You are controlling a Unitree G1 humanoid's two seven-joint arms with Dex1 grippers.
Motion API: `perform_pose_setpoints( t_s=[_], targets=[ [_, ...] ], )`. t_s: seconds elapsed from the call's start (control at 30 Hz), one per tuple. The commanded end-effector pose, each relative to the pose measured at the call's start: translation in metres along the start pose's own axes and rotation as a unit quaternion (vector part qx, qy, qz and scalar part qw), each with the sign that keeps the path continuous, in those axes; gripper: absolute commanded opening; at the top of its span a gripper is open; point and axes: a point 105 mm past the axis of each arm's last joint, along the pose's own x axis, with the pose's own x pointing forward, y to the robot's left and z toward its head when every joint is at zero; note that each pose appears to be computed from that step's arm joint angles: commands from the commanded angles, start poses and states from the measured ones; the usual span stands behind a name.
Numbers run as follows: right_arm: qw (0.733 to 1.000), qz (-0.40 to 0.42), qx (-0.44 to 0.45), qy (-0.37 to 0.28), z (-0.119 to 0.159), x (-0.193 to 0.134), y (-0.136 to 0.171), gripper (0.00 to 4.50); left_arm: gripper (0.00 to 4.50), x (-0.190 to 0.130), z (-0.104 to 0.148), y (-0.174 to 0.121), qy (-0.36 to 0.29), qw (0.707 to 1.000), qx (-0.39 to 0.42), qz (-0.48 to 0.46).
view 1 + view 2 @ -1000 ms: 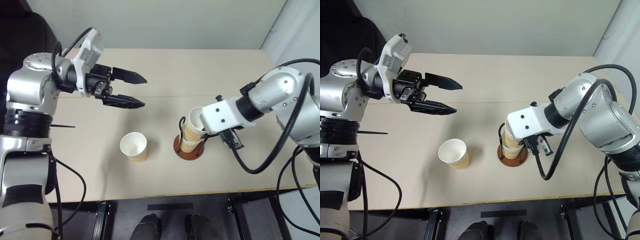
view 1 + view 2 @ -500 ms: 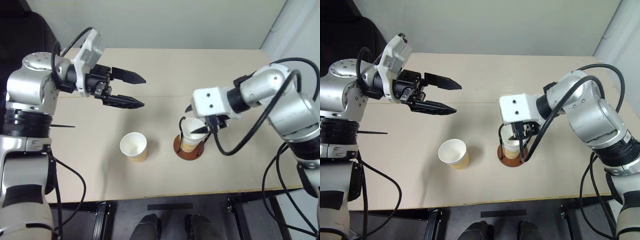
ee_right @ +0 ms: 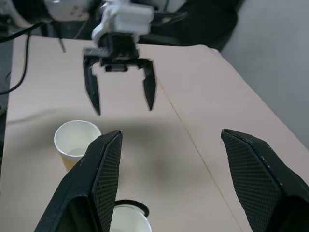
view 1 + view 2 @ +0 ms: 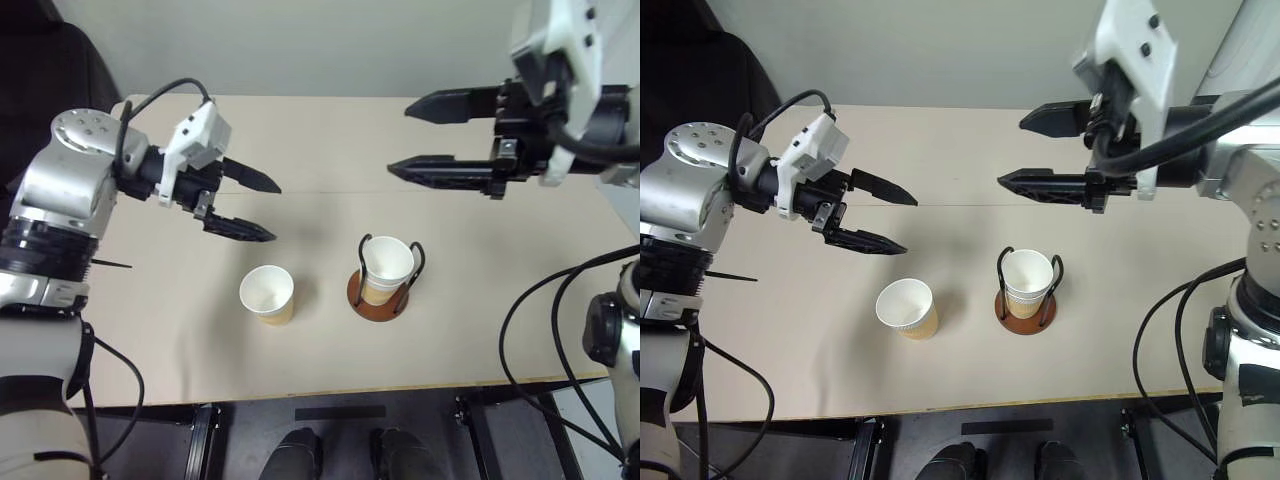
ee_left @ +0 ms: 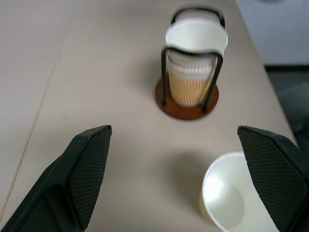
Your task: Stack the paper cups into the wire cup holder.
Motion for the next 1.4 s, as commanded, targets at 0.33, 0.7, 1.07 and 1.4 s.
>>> perform_pose_setpoints(
  t_s=[0.33, 0.7, 1.07, 1.4],
  targets=[
    [0.999, -0.025, 0.029, 0.010, -0.012, -0.011, 0.011, 3.28, 4.50, 0.008, -0.019, 0.003, 0.097, 0.992, 0.068, -0.044],
    [0.999, -0.027, 0.041, 0.013, -0.017, -0.011, 0.015, 3.28, 4.50, 0.017, -0.023, -0.002, 0.103, 0.989, 0.075, -0.078],
    [0.998, -0.025, 0.049, 0.016, -0.021, -0.012, 0.015, 3.28, 4.50, 0.017, -0.020, -0.013, 0.100, 0.988, 0.058, -0.106],
    [0.998, -0.025, 0.049, 0.011, -0.020, -0.011, 0.015, 3.28, 4.50, 0.024, -0.023, -0.016, 0.112, 0.984, 0.067, -0.123]
  ],
)
